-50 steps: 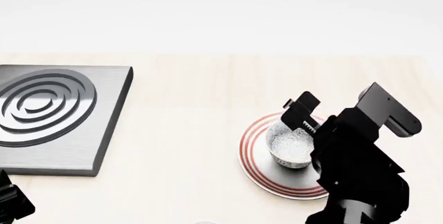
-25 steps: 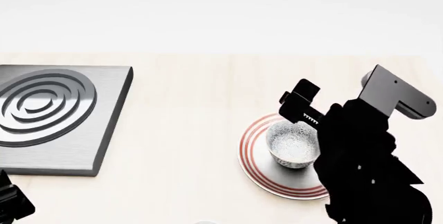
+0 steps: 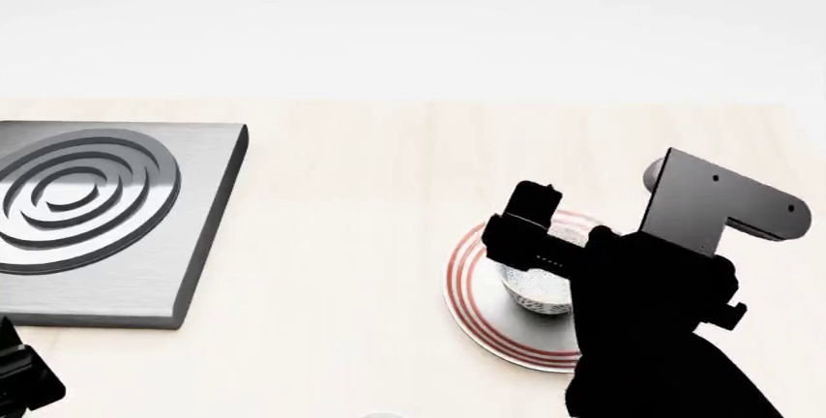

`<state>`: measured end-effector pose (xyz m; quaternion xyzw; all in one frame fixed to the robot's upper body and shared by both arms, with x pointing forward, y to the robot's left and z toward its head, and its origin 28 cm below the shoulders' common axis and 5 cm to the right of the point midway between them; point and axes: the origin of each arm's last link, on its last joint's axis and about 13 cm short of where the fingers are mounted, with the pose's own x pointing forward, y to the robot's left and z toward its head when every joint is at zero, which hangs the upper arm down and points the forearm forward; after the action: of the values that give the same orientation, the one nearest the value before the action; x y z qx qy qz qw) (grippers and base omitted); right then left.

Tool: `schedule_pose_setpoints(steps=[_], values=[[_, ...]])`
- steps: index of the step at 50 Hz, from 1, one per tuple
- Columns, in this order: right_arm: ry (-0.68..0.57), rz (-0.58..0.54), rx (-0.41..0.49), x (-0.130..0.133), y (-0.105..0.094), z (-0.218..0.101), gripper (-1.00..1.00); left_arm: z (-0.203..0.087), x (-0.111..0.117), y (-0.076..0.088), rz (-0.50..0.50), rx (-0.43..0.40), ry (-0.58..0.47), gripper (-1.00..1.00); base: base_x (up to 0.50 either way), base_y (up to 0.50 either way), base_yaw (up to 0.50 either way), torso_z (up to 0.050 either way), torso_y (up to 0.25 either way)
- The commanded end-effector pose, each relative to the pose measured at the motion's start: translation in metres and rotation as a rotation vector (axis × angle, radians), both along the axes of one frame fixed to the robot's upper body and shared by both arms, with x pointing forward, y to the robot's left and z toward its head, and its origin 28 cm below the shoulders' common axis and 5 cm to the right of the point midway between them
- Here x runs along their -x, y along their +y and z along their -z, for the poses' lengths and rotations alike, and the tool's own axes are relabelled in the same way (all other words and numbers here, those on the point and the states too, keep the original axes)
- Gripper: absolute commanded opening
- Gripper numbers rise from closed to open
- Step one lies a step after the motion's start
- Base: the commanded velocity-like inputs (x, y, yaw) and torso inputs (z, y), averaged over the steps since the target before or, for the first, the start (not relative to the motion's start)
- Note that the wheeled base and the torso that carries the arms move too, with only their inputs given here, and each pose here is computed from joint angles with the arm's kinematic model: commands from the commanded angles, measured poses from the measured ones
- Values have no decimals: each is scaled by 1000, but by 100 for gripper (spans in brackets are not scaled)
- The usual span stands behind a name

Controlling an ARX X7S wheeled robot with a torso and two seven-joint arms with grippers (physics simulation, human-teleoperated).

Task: Pick the akita bowl between the plate and the ramekin and place it on the plate.

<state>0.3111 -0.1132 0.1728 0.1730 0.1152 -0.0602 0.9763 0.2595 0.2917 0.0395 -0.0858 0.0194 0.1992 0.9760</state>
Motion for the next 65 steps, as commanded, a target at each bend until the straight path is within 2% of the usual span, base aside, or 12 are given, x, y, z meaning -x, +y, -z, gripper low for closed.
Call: schedule_pose_setpoints(steps=[1, 18, 42, 50, 65], values=[[-69, -50, 81, 27, 6, 5, 100, 0, 0, 0, -1, 0, 0, 100, 0, 0, 0, 0, 0], [-172, -37, 177, 56, 5, 27, 100, 4, 0, 0, 1, -3, 0, 100, 0, 0, 0, 0, 0], [-325, 17, 358, 74, 5, 48, 100, -1, 2, -2, 5, -7, -2, 100, 0, 0, 0, 0, 0], [-414, 58, 414, 77, 2, 45, 100, -2, 2, -2, 7, -7, -4, 100, 0, 0, 0, 0, 0], [-494, 98, 435, 86, -3, 32, 100, -3, 2, -1, 3, -3, -13, 100, 0, 0, 0, 0, 0]])
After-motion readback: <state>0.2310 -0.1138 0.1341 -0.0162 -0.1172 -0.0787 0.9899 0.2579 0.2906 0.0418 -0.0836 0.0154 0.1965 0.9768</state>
